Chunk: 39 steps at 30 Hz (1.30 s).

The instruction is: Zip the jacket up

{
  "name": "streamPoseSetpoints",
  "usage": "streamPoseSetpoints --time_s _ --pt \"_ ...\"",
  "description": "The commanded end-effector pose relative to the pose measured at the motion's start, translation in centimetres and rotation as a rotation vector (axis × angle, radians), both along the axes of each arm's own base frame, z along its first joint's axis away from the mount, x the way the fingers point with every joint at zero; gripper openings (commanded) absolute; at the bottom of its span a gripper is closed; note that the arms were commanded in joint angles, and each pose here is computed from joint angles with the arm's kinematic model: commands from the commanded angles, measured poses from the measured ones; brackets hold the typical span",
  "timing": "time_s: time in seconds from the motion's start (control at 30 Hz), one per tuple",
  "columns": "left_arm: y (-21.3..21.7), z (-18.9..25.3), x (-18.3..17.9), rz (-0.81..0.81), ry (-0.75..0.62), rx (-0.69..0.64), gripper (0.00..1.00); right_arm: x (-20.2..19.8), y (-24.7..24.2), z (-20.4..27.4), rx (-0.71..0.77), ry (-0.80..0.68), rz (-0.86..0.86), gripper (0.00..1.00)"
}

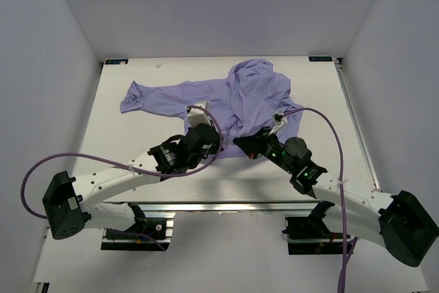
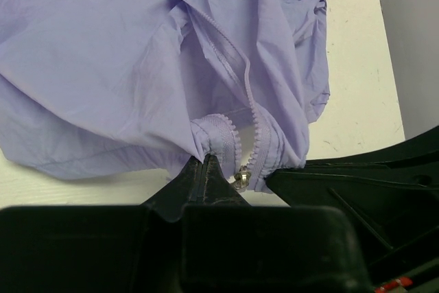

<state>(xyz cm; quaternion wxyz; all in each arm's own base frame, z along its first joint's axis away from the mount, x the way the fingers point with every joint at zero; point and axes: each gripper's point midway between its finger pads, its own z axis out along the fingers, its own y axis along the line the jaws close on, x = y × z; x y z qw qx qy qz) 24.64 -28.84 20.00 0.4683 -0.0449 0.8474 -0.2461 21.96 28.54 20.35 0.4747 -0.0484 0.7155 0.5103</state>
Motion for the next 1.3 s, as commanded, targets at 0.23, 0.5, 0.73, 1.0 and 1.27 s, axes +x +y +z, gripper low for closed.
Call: streamPoseSetpoints --time_s 0.23,0.5,0.73,1.0,1.27 --pt "0.0 1.4 -0.3 -0.008 -0.014 -0.073 0.0 0.7 -0.1 1.9 0.184 -0.011 -0.064 0.0" --pt "0.4 0.8 -0.4 0.008 0.003 -0.058 0.0 0.3 -0.4 2.6 0.206 -0.035 -0.061 0.0" --pt "1.1 1.3 -0.1 0.048 -0.007 -0.068 0.0 -0.3 -0.7 1.3 0.118 -0.02 -0.045 0.0" --pt "1.2 1.6 -0.1 0.062 -0.005 -0.087 0.0 -1.0 0.1 1.0 0.09 -0.019 0.017 0.0" --pt "0.9 1.2 -0.2 0.053 0.004 -0.084 0.0 -1.1 0.4 1.6 0.113 -0.034 0.035 0.0"
